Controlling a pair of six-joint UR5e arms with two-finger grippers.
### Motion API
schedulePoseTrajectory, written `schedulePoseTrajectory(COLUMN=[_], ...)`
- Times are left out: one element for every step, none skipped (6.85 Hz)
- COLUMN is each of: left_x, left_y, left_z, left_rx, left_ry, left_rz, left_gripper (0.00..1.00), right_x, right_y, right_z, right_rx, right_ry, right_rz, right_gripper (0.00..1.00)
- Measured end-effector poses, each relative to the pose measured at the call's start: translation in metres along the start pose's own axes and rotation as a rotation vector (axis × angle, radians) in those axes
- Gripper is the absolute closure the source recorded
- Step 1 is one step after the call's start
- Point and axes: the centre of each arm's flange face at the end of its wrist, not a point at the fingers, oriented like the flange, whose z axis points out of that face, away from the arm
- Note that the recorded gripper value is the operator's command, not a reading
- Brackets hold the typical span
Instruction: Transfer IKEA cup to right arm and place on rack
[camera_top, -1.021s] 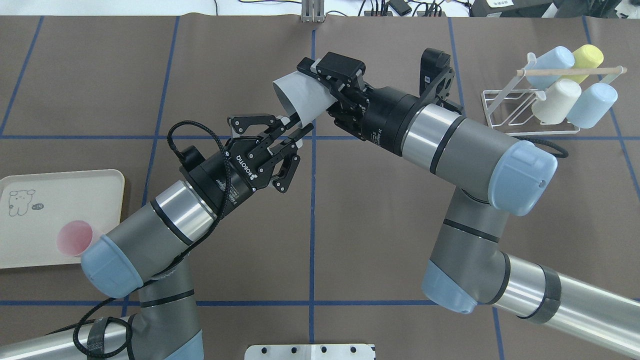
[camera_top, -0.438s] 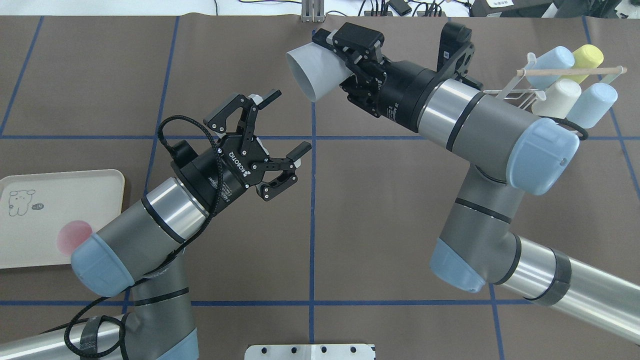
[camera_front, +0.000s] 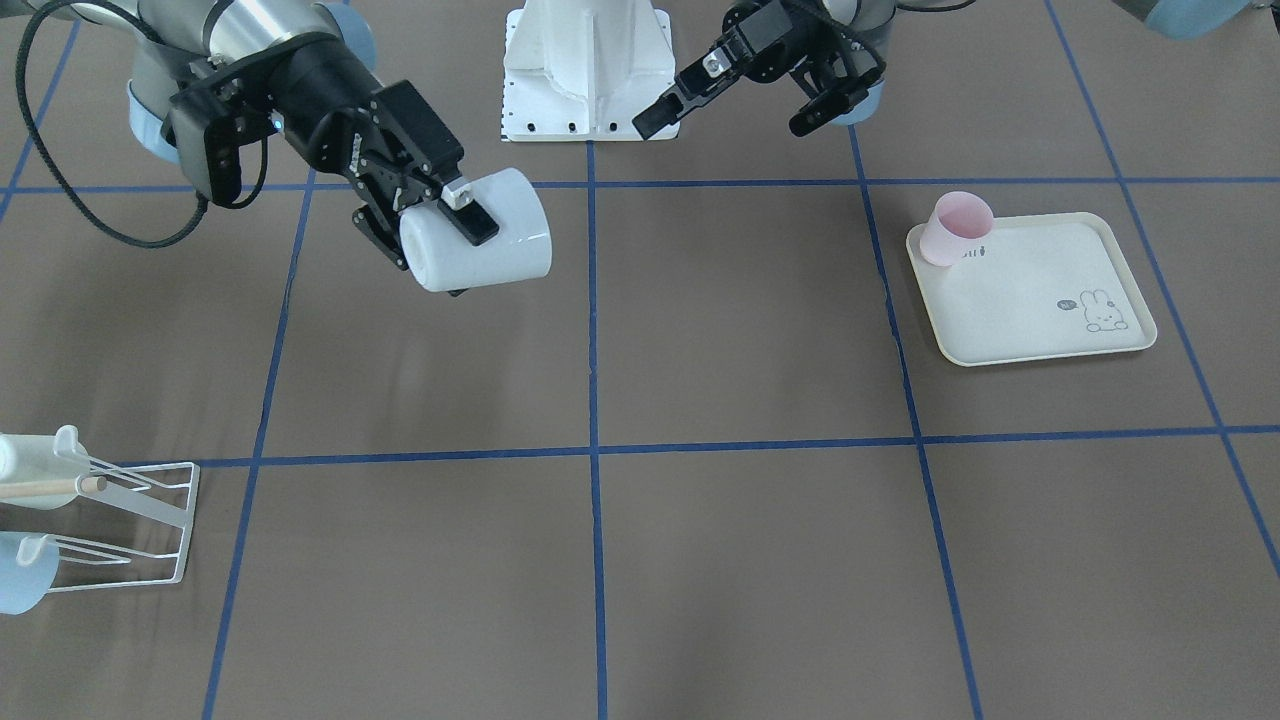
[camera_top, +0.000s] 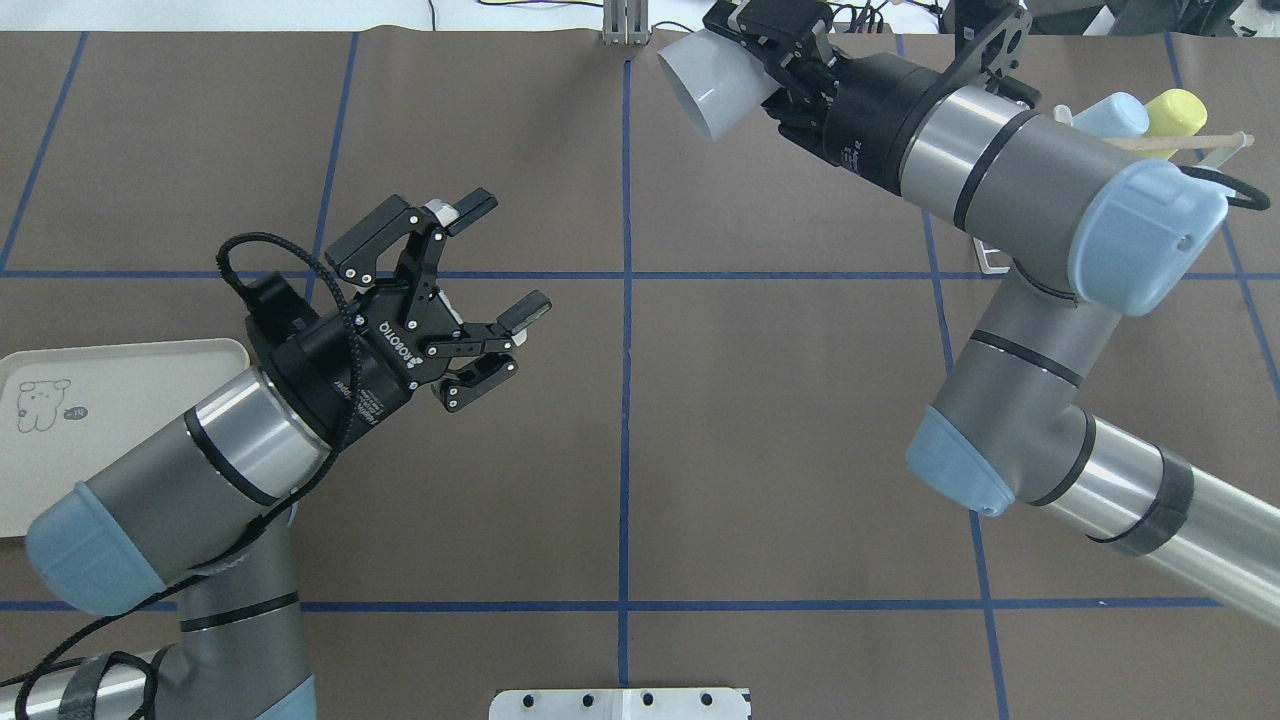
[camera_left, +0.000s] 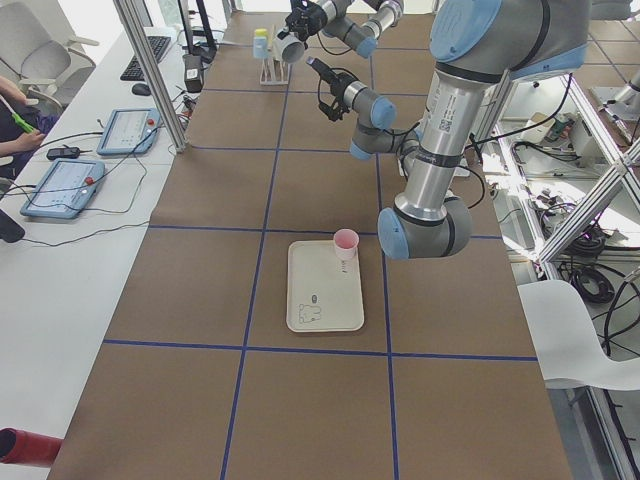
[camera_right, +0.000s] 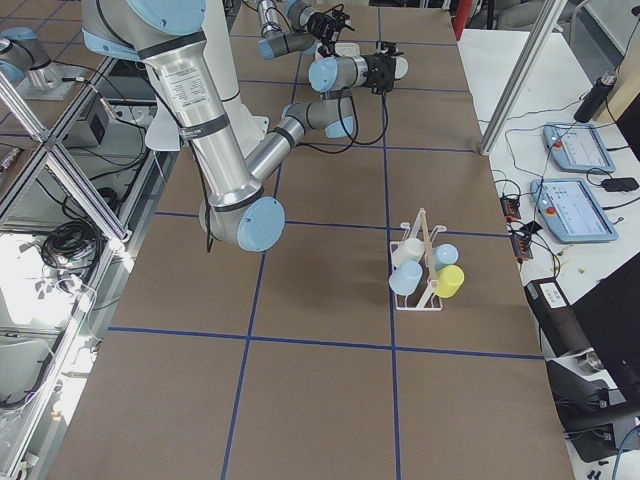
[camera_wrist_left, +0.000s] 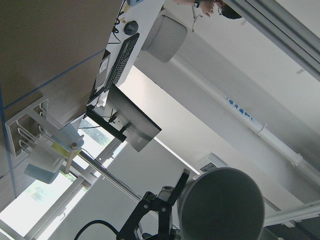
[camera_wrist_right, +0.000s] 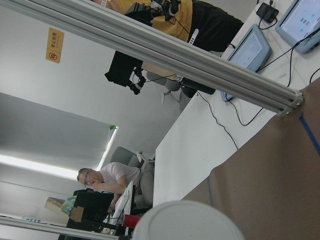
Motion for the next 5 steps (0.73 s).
schedulePoseTrajectory(left_x=[0.003,0.004,0.005,0.007,0.016], left_y=[-0.01,-0.022,-0.037,-0.055,-0.075], left_z=[-0.015,-0.029,-0.043,-0.058,-0.078], left_rx=[0.001,0.004,0.005,0.009,0.02], left_ry=[-0.028,-0.06,-0.101,-0.15,-0.207], left_rz=[0.076,0.144,0.214,0.287,0.376], left_gripper=[0.0,0.0,0.0,0.0,0.0], right_x=[0.012,0.027,0.045,0.06,0.071], right_y=[-0.022,-0.046,-0.069,-0.093,-0.119], right_z=[0.001,-0.004,-0.012,-0.023,-0.032], right_rx=[0.055,0.115,0.176,0.238,0.304], right_ry=[0.074,0.137,0.196,0.265,0.358], right_rz=[-0.089,-0.177,-0.266,-0.347,-0.436], right_gripper=[1.0,1.0,1.0,1.0,1.0])
